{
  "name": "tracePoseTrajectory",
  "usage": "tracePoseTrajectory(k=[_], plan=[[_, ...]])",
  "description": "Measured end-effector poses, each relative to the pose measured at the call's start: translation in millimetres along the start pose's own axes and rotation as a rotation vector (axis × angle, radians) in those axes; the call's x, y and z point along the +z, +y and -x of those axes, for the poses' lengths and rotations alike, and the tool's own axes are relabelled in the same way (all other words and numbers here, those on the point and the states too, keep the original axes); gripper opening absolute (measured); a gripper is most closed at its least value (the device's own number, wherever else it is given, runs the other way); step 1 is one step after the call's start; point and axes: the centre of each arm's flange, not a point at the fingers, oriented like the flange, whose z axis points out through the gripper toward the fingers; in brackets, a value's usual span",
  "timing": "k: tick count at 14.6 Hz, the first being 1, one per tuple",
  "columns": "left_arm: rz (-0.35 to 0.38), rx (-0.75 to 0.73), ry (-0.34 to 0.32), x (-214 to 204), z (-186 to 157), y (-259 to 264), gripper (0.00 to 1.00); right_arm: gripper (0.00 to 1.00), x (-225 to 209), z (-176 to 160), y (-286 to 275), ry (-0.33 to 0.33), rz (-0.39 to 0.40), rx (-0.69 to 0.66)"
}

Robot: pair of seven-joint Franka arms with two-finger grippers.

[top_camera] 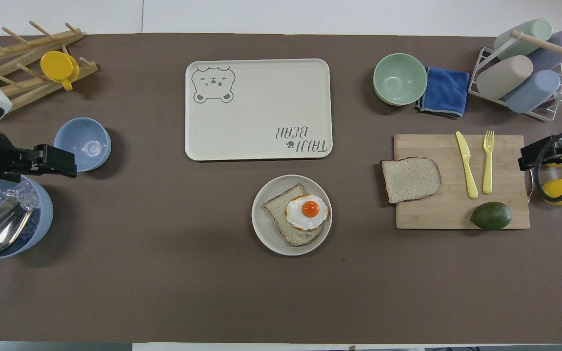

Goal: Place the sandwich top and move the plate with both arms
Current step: 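Reach the right gripper toward the bread slice on the cutting board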

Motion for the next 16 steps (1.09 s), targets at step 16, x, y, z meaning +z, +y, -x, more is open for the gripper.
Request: tracePoseTrajectory(k=[16], plan=[[0.002,-0.005,0.006,-1,-1,-3,1.00,1.00,82,-42,-123,0.077,0.172,-0.033]])
